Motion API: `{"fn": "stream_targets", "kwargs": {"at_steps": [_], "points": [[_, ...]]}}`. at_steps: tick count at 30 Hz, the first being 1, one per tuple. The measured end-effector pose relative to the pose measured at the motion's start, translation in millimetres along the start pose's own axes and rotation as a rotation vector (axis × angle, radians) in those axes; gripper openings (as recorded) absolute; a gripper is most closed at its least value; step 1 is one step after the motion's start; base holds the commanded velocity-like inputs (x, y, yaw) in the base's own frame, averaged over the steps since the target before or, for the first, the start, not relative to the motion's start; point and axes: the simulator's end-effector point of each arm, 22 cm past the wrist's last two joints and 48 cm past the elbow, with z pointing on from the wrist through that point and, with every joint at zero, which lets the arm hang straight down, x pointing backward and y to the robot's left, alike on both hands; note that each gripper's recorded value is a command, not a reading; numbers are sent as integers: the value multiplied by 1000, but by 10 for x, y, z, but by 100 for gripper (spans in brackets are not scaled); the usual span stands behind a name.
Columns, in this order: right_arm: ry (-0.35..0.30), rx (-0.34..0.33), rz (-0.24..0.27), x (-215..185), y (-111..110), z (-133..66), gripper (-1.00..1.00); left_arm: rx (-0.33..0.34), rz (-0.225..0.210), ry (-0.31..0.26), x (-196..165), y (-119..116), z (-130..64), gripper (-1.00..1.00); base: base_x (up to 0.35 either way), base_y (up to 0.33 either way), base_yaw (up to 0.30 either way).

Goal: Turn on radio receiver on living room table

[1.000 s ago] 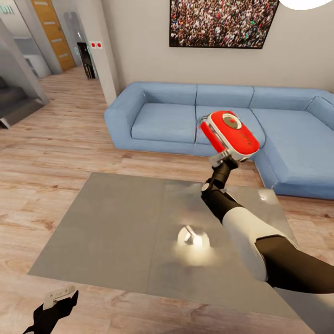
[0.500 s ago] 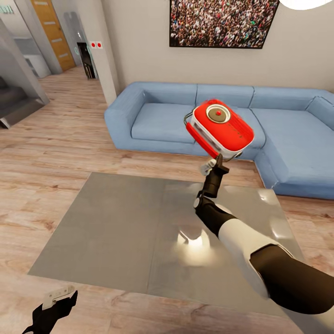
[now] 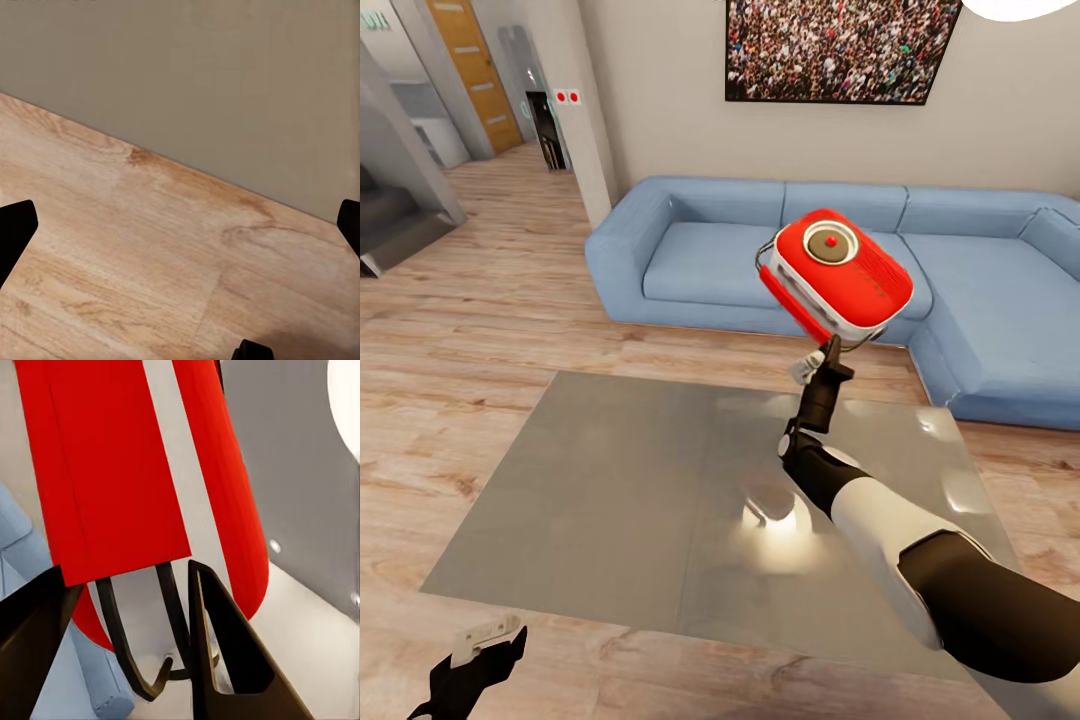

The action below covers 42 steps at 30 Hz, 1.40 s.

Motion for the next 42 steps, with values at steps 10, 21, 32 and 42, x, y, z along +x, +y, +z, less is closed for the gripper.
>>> {"fn": "stream_targets", "kwargs": {"at_steps": [10,21,32,42], "points": [[-248,234,-99,-390,-392,-370,-100,4,-2,-11,-48,1,1,100,0,0,0],[-438,302,-119,-709,-450,-776,-100,4,-9,-10,-33,-31,-4,100,0,0,0],[-484,265,-163,-707,-309,-908,-100,9,-12,-7,-19,-64,-6,100,0,0,0],[-617,268,-270,-861,-192,-1113,-100,7,-9,-8,-25,-53,-5,100,0,0,0]]}}
